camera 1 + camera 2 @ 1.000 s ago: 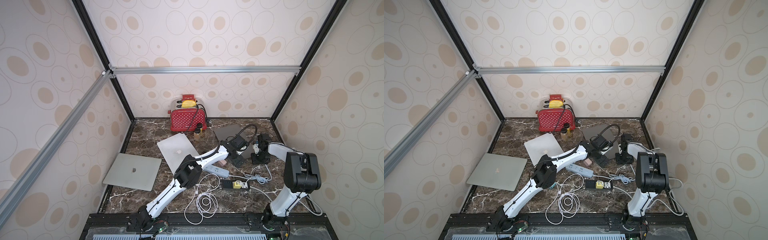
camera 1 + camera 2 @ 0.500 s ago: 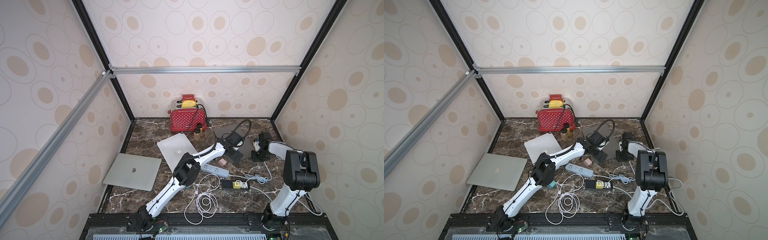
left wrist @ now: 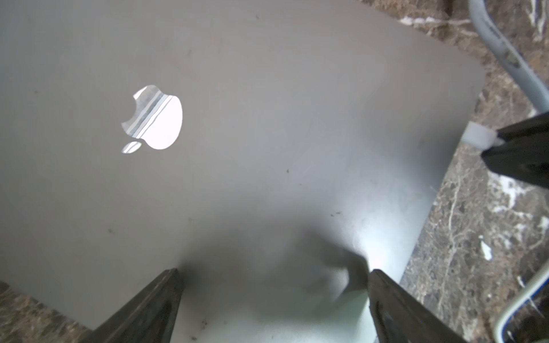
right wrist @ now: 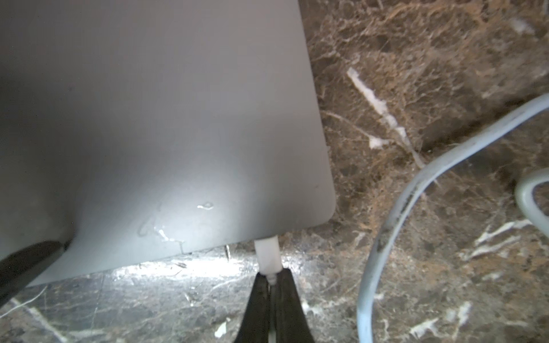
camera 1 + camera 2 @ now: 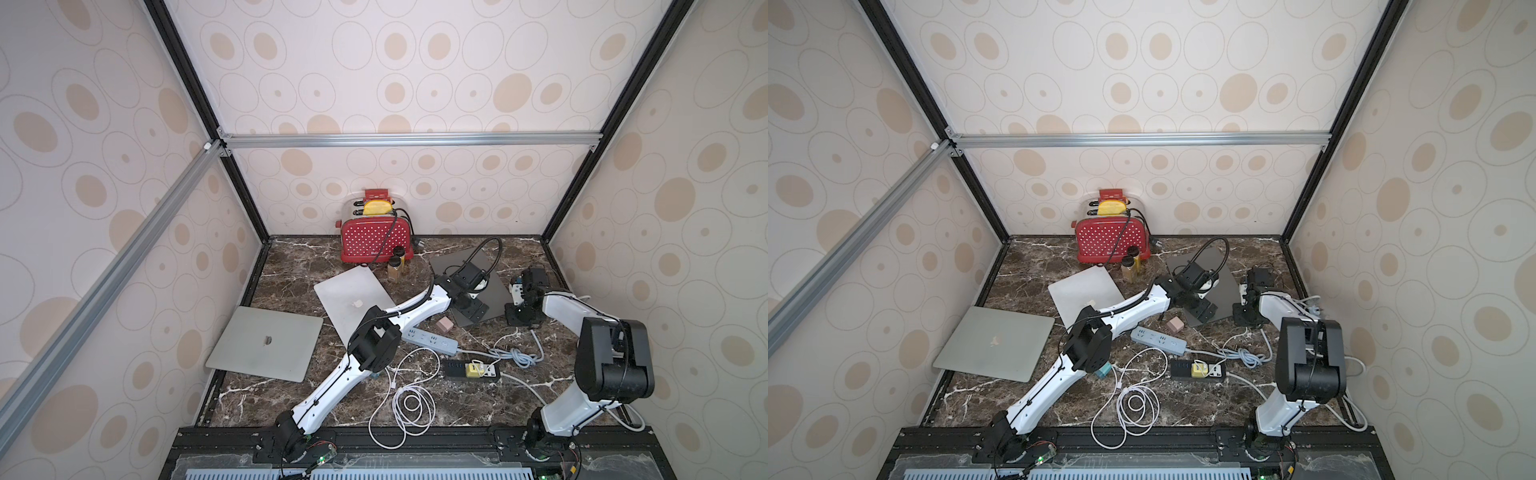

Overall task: Unplug the laptop charger
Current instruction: Remove the charging cable from the laptop.

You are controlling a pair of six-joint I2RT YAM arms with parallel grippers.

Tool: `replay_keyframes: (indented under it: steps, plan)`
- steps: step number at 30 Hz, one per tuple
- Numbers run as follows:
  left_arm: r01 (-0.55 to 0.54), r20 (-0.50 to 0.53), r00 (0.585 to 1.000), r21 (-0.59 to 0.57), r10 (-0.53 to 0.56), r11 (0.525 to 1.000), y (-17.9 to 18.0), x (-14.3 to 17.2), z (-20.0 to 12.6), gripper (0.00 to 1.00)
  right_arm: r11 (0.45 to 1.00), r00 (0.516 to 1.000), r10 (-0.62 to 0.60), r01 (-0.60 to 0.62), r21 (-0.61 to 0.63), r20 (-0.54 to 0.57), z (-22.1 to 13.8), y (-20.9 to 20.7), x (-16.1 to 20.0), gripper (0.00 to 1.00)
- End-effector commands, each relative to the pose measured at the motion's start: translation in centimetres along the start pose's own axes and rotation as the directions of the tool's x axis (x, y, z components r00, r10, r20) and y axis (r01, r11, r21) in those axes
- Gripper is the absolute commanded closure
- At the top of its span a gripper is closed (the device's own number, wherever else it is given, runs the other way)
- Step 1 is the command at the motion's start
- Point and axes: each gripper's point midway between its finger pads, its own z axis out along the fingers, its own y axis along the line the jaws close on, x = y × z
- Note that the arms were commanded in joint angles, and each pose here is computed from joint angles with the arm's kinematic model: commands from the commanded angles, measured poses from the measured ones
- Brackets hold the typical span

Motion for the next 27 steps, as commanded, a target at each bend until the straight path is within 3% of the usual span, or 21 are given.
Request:
replay_keyframes:
  steps: [1,11,19,24,27]
  plan:
    - [-0.112,-0.167,0.980,-0.004,0.110,0.994,-1.0,5.3,1.2,0.01,1.000,0.998,-0.018,0.018,-0.004,-0.056,-0.5,0.2,1.4,1.00]
    - [-0.152,-0.219,0.965,-0.007,0.147,0.988,-0.9,7.3,1.1,0.01,0.998,0.997,-0.010,0.004,-0.065,-0.078,2.0,1.1,0.6,1.00]
    - [-0.227,-0.270,0.943,-0.085,0.196,0.970,0.5,8.0,1.3,0.01,0.994,0.998,0.002,-0.008,-0.105,-0.059,2.1,1.8,-0.2,1.00]
    - [-0.253,-0.296,0.937,-0.202,0.187,0.946,2.7,8.0,1.4,0.01,0.992,0.999,0.008,-0.013,-0.123,-0.041,1.7,2.2,0.1,1.00]
    - [-0.243,-0.294,0.940,-0.214,0.175,0.946,2.8,7.9,1.6,0.01,0.991,1.000,0.012,-0.016,-0.130,-0.026,1.1,2.3,0.4,1.00]
